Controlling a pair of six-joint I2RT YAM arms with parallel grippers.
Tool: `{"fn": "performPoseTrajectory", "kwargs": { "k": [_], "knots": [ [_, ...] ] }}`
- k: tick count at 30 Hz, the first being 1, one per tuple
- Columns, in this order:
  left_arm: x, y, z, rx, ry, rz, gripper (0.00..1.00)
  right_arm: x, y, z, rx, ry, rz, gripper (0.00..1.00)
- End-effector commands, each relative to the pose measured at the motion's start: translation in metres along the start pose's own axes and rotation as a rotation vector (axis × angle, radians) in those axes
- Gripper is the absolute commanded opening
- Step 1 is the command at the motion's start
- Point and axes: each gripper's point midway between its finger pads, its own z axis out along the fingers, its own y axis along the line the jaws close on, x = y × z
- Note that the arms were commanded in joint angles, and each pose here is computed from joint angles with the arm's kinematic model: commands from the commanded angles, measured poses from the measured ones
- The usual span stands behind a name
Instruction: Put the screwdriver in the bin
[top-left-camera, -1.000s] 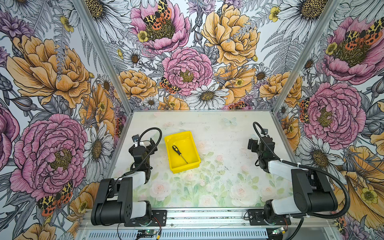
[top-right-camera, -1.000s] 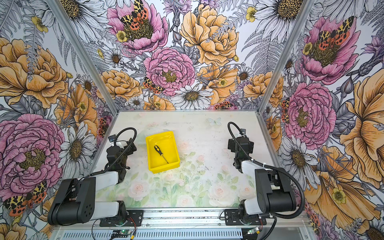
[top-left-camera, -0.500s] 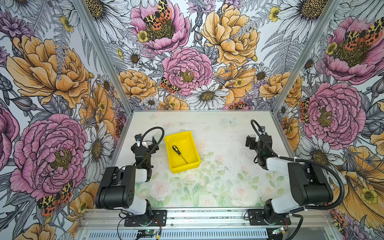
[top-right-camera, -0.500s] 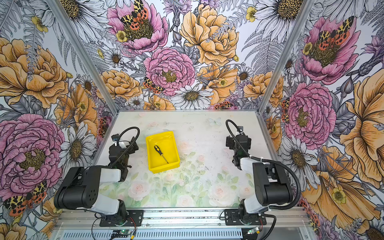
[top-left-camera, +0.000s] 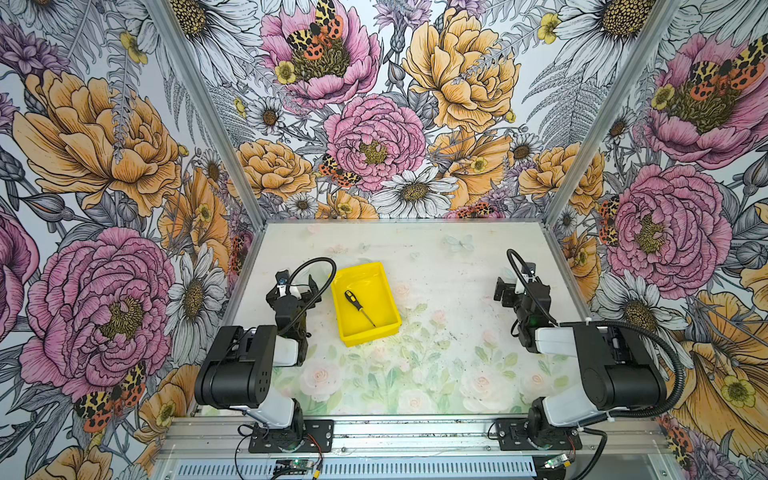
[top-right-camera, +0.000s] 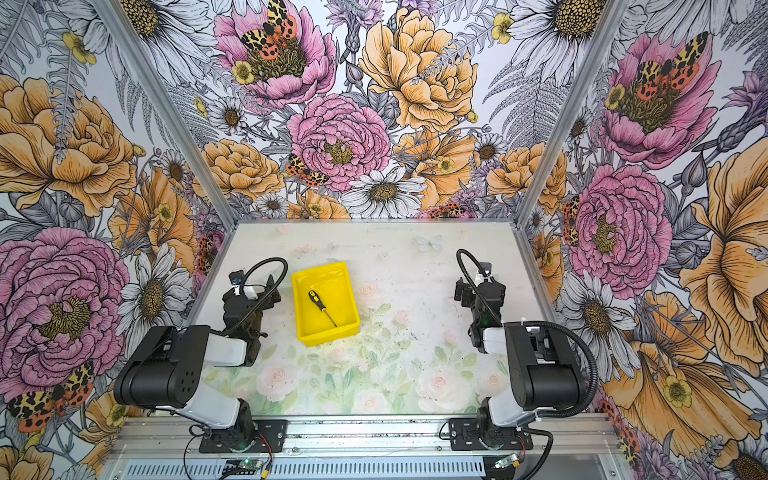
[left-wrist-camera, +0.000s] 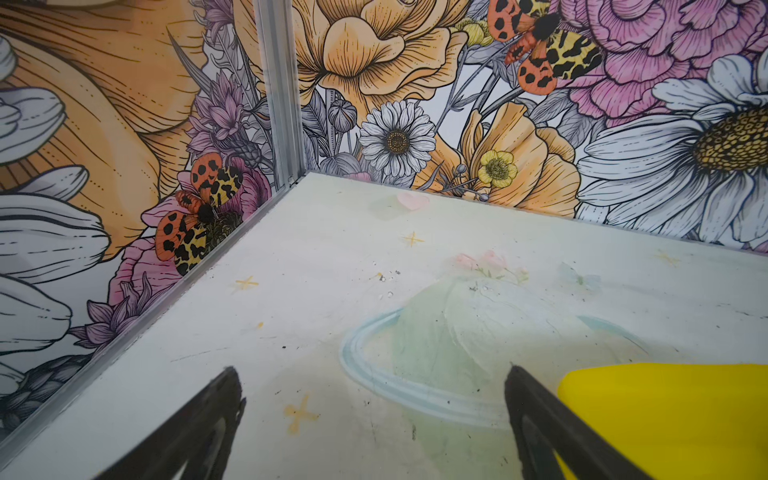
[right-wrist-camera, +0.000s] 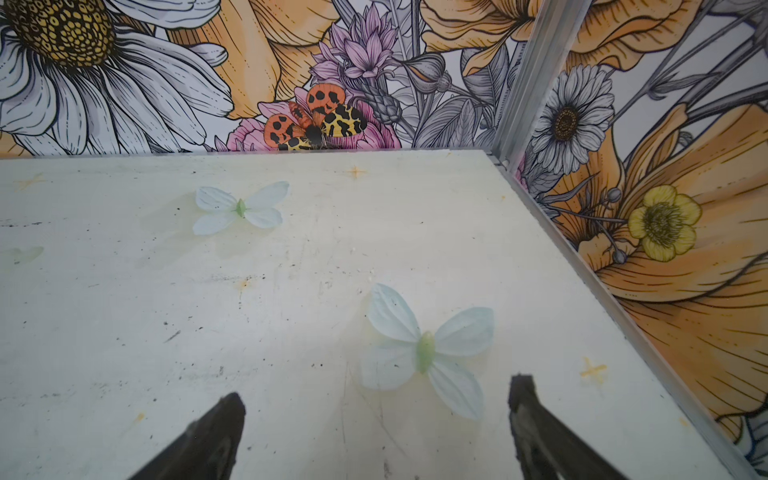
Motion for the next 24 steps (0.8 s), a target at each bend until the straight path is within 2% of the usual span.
{"fn": "performPoseTrajectory", "kwargs": {
  "k": [1, 4, 24],
  "knots": [
    [-0.0084, -0.0033, 0.0053, 0.000, -0.014, 0.018, 0.99, -0.0123, 0.0004, -0.0002, -0.010, -0.062, 0.005, 0.99],
    [-0.0049, -0.0102, 0.0121, 0.009, 0.029, 0.051, 0.99, -0.0128, 0.0007, -0.0002, -0.012, -0.063, 0.006, 1.00],
    [-0.0048, -0.0120, 0.0133, 0.033, 0.033, 0.048, 0.99, -0.0123, 0.0013, 0.0000, -0.014, -0.062, 0.005, 0.99]
  ]
}}
